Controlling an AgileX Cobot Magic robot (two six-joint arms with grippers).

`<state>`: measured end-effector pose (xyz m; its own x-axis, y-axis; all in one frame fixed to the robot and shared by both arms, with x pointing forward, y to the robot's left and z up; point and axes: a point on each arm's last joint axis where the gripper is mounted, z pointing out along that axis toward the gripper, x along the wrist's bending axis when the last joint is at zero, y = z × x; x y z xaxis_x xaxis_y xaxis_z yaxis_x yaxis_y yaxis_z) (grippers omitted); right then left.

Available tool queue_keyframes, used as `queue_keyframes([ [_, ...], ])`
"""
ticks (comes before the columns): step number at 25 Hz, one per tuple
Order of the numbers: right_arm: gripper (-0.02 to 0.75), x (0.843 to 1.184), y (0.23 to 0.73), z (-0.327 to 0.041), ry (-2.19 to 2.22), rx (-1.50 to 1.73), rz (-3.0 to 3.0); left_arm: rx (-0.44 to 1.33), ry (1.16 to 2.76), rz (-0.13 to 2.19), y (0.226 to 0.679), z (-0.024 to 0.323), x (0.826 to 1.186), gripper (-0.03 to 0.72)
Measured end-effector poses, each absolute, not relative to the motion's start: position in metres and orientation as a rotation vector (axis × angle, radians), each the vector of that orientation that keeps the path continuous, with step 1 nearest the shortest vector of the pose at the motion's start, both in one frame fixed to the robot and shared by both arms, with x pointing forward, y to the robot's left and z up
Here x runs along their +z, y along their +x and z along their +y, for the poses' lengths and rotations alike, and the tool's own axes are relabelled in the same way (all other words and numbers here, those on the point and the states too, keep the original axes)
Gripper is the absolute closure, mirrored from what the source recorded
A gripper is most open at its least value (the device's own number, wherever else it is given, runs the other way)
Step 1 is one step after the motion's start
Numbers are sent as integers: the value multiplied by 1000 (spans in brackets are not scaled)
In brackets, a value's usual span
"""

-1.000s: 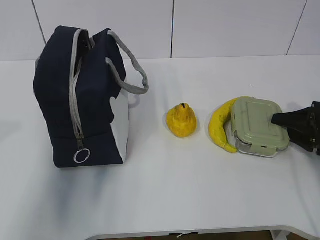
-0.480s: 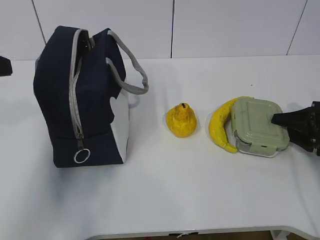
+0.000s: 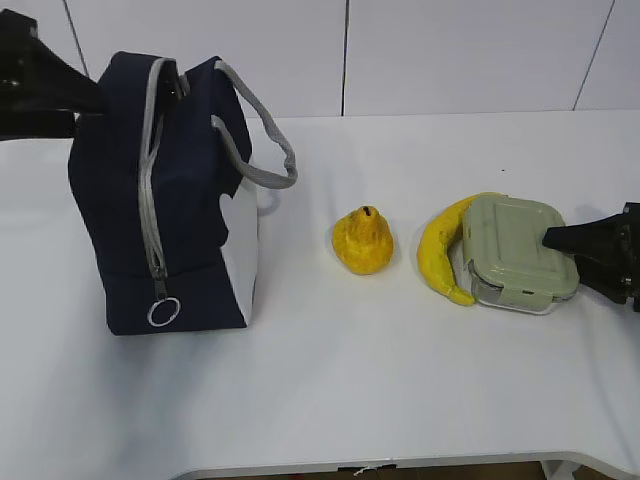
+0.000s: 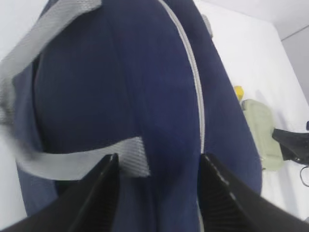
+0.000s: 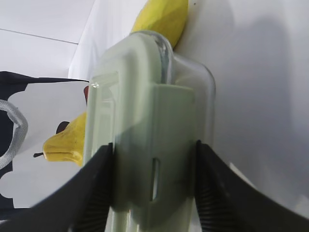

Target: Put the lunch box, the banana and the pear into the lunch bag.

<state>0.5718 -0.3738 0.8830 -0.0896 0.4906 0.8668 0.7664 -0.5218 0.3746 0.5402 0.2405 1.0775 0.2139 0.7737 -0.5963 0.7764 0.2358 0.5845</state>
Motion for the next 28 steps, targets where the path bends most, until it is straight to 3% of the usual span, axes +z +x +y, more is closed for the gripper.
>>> queue_keyframes([
  [15, 353, 883, 572, -374, -1938, -1654, -1381, -3, 1623, 1545, 557, 236, 1059, 322],
  [17, 353, 883, 572, -374, -1938, -1654, -1381, -20, 1603, 1548, 557, 235, 1059, 377],
  [23, 354, 884, 572, -374, -1938, -1655, -1380, -32, 1581, 1549, 558, 235, 1060, 653],
  [28, 354, 890, 571, -374, -1958, -1633, -1409, -49, 1586, 1546, 557, 234, 1060, 677],
])
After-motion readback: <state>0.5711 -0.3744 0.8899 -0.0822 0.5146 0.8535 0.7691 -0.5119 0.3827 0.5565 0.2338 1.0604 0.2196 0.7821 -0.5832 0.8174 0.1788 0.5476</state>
